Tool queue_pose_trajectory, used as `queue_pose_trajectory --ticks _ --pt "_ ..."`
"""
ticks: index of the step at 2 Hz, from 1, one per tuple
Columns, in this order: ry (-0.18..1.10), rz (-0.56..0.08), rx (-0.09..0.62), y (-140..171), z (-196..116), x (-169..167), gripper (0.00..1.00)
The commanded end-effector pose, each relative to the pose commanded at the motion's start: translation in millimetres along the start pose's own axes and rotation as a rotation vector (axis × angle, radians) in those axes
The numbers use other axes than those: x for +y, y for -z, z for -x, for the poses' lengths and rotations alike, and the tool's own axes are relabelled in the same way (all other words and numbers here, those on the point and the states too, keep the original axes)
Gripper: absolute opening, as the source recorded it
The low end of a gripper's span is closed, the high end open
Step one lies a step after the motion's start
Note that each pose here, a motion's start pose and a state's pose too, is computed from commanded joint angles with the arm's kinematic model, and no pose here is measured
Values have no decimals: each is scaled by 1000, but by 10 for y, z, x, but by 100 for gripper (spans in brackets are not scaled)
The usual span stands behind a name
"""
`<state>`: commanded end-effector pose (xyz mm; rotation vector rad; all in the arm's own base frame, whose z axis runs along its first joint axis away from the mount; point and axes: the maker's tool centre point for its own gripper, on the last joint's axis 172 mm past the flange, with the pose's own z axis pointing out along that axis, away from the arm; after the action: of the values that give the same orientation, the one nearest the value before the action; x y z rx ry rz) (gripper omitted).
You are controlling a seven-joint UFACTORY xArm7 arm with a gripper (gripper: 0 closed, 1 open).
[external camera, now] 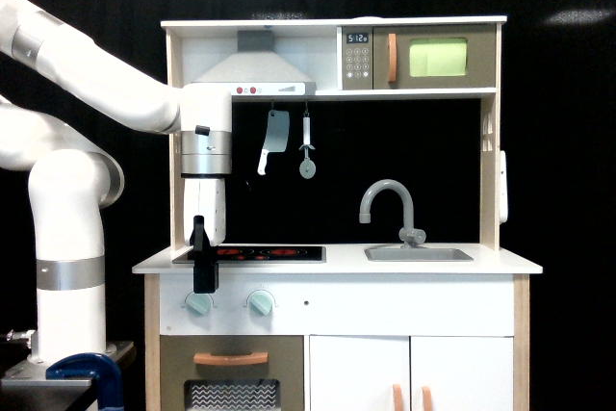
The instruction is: Turn on the faucet
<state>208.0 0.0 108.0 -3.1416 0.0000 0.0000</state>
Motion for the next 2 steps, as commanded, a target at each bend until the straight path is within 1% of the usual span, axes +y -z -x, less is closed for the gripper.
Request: queue_pose_trajectory --ticks 1,2 --pt "26 9 0 30 -10 10 100" --pt "105 -15 122 250 -40 -50 100"
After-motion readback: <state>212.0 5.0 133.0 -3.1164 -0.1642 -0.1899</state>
